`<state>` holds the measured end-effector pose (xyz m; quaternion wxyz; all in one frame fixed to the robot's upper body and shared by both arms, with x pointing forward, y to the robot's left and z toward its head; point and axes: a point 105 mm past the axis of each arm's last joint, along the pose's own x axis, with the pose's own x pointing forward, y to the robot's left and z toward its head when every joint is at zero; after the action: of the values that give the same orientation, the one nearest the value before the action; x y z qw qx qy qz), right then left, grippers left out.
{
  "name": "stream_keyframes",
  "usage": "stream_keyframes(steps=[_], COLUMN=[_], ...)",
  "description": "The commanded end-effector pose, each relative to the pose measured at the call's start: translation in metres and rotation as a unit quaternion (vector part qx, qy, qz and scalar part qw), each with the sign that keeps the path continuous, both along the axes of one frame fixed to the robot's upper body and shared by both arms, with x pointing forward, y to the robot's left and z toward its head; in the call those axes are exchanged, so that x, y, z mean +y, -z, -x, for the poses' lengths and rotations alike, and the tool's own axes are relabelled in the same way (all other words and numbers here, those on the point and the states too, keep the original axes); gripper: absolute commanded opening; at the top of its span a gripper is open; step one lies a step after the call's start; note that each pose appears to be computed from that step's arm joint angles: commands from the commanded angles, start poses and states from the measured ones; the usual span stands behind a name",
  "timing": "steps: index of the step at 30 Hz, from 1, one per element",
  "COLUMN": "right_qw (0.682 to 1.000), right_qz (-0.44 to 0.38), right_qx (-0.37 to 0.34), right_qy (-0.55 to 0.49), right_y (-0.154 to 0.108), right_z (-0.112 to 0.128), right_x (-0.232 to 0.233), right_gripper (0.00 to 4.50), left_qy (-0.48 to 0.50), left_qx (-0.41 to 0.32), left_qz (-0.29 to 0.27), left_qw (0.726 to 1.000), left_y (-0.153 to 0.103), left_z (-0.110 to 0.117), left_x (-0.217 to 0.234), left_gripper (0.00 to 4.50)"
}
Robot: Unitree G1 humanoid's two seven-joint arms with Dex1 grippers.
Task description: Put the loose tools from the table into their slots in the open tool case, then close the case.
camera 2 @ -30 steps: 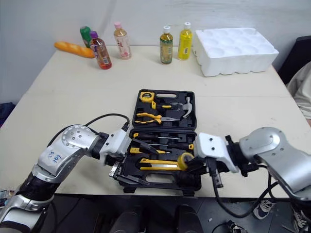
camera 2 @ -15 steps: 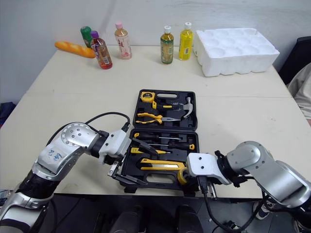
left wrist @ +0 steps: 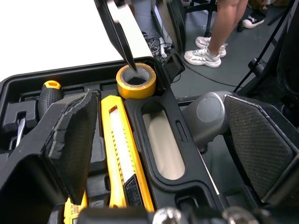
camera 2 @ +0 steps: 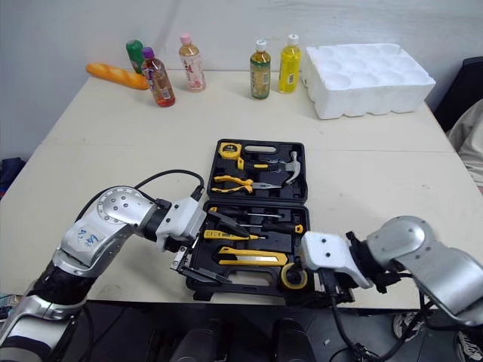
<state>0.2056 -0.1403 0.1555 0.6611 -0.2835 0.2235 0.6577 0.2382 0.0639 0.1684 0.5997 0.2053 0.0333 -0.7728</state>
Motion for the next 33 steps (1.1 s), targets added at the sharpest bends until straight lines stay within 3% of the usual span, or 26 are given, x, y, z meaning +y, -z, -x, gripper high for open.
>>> stream_keyframes(steps=[1,2,4,6,8,9,13,17,23,30,33], right_qw=[0.998,0.996,0.991,0.989,0.987,0.985,0.976,0.976,0.977,0.970,0.962], right_qz=[-0.050,-0.083,-0.132,-0.144,-0.160,-0.169,-0.206,-0.192,-0.171,-0.203,-0.242], right_qx=[-0.023,-0.026,-0.027,-0.025,-0.019,-0.016,-0.022,-0.025,-0.005,0.006,0.024], right_qy=[-0.005,0.003,0.015,0.020,0.028,0.032,0.064,0.100,0.126,0.131,0.125], right_y=[-0.008,-0.005,0.009,0.021,0.029,0.031,0.042,0.079,0.112,0.100,0.067], right_z=[0.000,-0.002,-0.002,-0.001,0.000,0.000,-0.006,-0.006,0.006,0.003,0.003], right_x=[0.004,0.007,0.012,0.012,0.014,0.015,0.015,0.000,-0.015,-0.009,0.002], right_gripper=[2.76,2.76,2.26,1.44,0.33,0.03,0.03,0.03,0.03,0.03,0.03], left_qy=[0.000,0.000,0.002,0.003,0.002,0.001,0.000,-0.001,-0.004,-0.010,-0.038], left_qx=[-0.016,-0.013,-0.005,-0.005,-0.010,-0.013,-0.017,-0.019,-0.022,-0.017,-0.006], left_qz=[0.004,0.006,0.012,0.011,0.004,0.000,0.000,0.002,-0.003,0.003,0.006], left_qw=[1.000,1.000,1.000,1.000,1.000,1.000,1.000,1.000,1.000,1.000,0.999], left_y=[-0.007,-0.007,-0.009,-0.008,-0.006,-0.005,-0.007,-0.010,-0.010,-0.013,-0.012], left_z=[-0.001,-0.001,0.000,0.000,-0.001,-0.002,-0.006,-0.007,-0.008,-0.008,-0.012], left_x=[0.003,0.003,0.002,0.002,0.003,0.003,0.003,0.003,0.006,0.006,0.012], left_gripper=[4.50,4.50,4.50,4.50,4.50,4.50,4.50,4.50,4.50,4.50,4.50])
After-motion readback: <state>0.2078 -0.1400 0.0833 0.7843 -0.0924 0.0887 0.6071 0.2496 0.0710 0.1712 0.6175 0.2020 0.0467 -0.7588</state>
